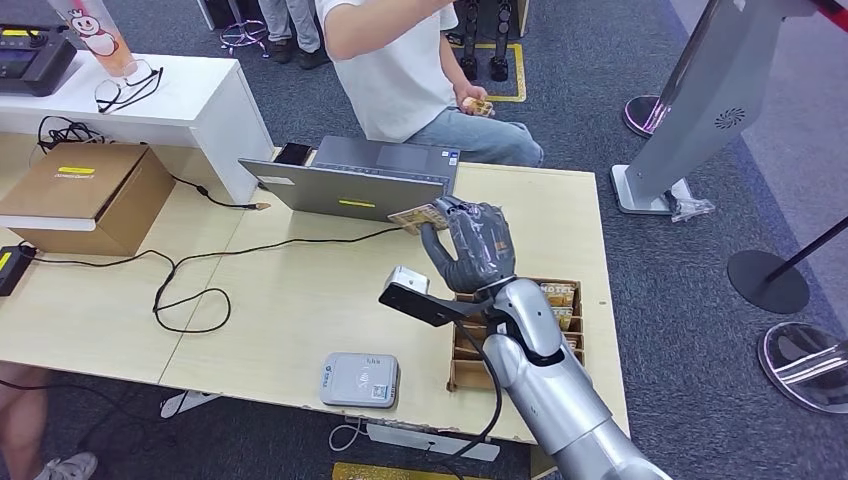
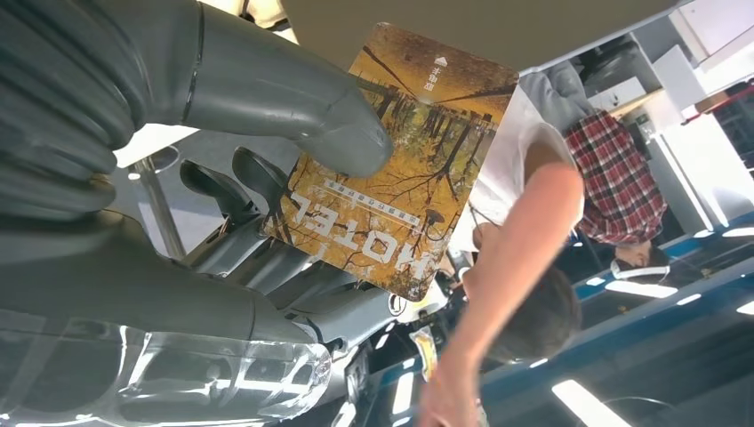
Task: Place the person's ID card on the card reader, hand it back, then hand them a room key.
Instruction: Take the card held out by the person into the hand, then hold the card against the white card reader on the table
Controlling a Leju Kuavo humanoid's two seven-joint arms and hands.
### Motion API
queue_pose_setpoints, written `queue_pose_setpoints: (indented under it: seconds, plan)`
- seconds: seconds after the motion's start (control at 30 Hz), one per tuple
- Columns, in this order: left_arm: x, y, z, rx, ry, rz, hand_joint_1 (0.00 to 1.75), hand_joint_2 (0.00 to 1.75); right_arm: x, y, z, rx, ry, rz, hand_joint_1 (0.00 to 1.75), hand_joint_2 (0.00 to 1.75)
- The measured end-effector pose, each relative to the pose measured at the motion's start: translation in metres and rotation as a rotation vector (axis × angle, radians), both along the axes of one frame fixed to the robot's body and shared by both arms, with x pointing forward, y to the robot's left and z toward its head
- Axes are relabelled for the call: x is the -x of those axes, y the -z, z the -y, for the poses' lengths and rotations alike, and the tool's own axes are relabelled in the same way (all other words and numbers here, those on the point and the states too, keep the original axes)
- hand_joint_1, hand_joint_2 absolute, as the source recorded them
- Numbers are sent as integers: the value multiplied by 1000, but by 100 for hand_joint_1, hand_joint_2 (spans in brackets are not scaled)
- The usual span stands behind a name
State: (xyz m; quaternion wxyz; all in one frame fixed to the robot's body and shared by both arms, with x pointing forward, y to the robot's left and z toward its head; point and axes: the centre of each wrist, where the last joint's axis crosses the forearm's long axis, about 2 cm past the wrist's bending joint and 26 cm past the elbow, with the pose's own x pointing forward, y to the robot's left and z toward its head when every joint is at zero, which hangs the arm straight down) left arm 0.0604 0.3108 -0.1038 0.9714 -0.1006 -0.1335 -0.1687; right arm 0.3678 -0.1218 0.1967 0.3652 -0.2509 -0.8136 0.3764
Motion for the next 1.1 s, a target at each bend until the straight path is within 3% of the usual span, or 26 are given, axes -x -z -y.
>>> queue_pose_setpoints:
  seconds: [0.2,1.1]
  plan:
    - [0,0,0,3,-6,1,0,0,2,-3,-2,-29,-46,-56,175,175]
    - [8,1,-2,26,-27,-9,0,0,26,-22,-25,-204,-465,-348,175,175]
